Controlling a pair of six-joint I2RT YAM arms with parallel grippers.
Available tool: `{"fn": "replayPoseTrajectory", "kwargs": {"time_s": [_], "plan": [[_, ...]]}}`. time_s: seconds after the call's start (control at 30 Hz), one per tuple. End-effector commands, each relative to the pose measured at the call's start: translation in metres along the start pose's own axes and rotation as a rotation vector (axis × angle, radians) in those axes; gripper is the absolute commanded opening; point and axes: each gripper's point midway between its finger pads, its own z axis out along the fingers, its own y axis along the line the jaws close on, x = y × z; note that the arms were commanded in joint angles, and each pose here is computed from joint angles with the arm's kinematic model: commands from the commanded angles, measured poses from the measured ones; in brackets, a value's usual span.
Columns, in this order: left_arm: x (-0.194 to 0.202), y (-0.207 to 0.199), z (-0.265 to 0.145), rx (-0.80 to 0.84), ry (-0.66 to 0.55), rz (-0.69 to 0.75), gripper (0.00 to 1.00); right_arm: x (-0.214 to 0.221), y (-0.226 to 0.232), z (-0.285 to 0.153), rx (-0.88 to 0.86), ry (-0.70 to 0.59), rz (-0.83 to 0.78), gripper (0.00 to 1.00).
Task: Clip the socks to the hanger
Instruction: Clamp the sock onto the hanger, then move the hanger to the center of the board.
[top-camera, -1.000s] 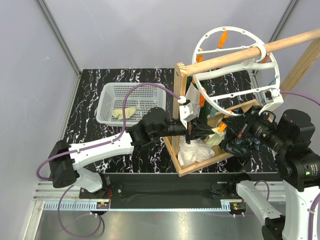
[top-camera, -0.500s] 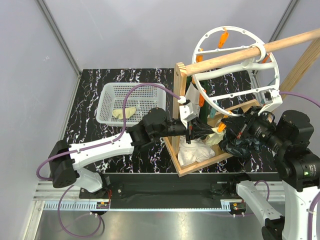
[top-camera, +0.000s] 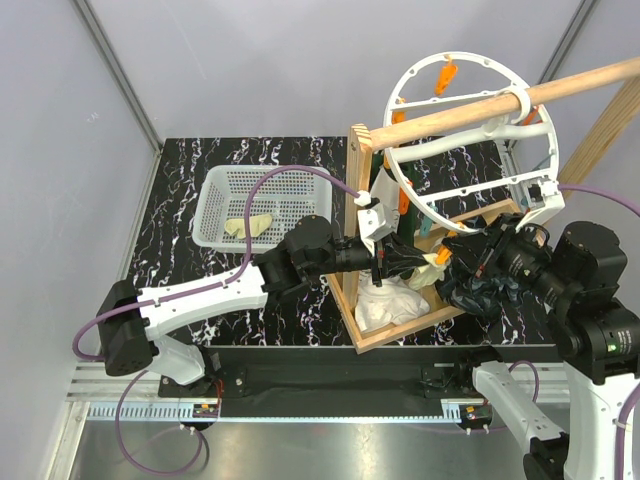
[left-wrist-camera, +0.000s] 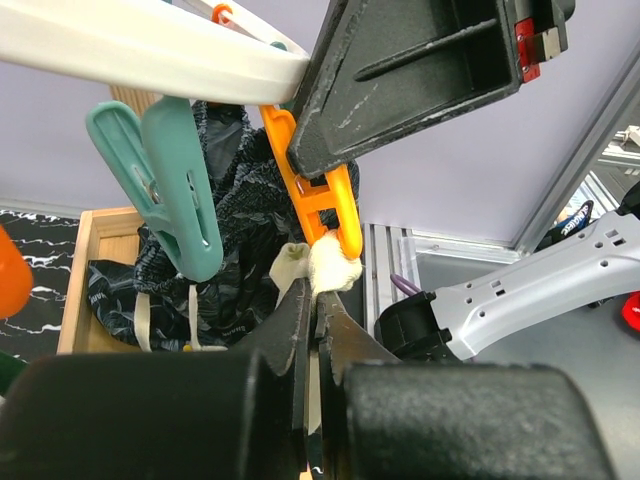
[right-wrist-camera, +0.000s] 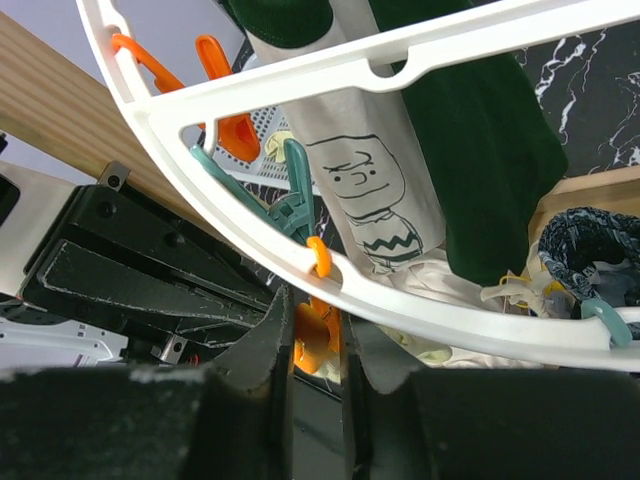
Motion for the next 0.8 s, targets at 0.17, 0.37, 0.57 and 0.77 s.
{"fn": "replayPoseTrajectory", "kwargs": {"time_s": [0.17, 0.37, 0.57, 0.77], "plan": [[-0.064, 0.001, -0.006, -0.027, -0.166, 0.026, 0.0, 0.026, 0.012, -0.01, -0.075, 0.106, 0.021, 0.37], [-0.06, 0.001, -0.005, -0.02, -0.152, 0.024, 0.0, 0.026, 0.011, -0.009, -0.068, 0.103, 0.022, 0.59], [-0.047, 0.008, -0.007, -0.063, -0.099, 0.013, 0.33, 0.025, 0.009, -0.013, -0.047, 0.094, 0.021, 0.82], [-0.035, 0.013, -0.015, -0.102, -0.051, 0.004, 0.64, 0.027, 0.005, -0.016, -0.019, 0.093, 0.011, 0.88]]}}
